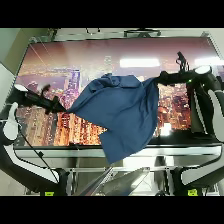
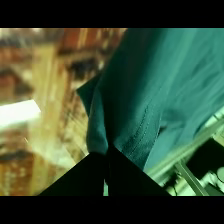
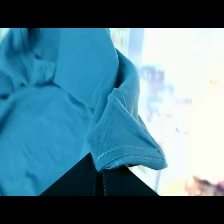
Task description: Fold the shirts.
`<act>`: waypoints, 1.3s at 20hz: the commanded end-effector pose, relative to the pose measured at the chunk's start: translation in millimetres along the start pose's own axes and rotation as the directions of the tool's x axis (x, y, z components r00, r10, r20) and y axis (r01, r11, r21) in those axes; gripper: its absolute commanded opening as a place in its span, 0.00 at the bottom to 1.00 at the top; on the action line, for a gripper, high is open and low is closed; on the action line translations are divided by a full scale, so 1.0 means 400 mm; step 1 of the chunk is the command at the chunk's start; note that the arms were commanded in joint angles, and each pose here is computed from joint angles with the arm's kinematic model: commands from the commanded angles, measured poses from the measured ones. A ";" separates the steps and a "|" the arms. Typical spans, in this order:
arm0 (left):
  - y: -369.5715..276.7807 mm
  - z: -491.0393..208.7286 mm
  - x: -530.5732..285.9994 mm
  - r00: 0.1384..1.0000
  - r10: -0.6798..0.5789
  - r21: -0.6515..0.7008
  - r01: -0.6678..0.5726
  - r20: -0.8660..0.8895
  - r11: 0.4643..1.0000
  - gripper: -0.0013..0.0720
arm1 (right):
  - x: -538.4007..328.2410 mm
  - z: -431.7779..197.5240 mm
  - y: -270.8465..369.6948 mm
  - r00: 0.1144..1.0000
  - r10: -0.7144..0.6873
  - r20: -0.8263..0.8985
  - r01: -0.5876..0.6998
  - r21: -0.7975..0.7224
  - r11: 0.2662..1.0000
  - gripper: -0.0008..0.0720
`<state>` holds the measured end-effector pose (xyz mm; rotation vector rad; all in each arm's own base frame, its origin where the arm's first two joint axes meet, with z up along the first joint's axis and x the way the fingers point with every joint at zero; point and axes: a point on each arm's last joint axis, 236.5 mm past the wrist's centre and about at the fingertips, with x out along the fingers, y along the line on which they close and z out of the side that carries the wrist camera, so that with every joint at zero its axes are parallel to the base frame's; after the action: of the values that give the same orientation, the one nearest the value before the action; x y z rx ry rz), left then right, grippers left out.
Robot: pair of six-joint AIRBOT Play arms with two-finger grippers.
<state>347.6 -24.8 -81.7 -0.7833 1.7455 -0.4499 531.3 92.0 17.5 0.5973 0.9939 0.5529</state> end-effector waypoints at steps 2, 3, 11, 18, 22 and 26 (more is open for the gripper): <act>0.053 -0.135 0.137 0.995 -0.025 -0.147 0.011 -0.093 0.989 0.03 | 0.005 0.080 0.012 0.999 0.021 0.030 -0.020 -0.035 0.999 0.06; 0.061 -0.141 0.147 0.995 -0.025 -0.156 0.010 -0.094 0.988 0.03 | 0.005 0.080 0.012 0.999 0.021 0.030 -0.020 -0.035 0.999 0.24; 0.052 -0.043 0.096 0.999 0.022 -0.044 -0.021 0.030 0.999 0.03 | 0.000 0.087 0.001 0.999 0.020 0.042 -0.020 -0.020 1.000 0.42; -0.030 0.075 -0.149 0.979 0.086 0.121 -0.110 0.186 0.987 0.47 | -0.172 -0.183 -0.018 0.933 0.123 -0.339 -0.046 0.226 0.973 0.24; -0.057 0.054 -0.221 0.981 0.080 0.171 -0.110 0.175 0.979 0.47 | -0.252 -0.374 -0.073 0.918 -0.074 -0.390 0.169 0.217 0.961 0.29; -0.132 0.027 -0.184 0.985 0.095 0.338 -0.139 0.144 0.931 0.47 | -0.261 -0.564 -0.103 0.919 -0.181 -0.350 0.294 0.304 0.906 0.69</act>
<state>388.2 6.2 -12.9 -0.5379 1.5440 -0.5039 342.1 43.5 -10.1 0.7043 1.4483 0.3962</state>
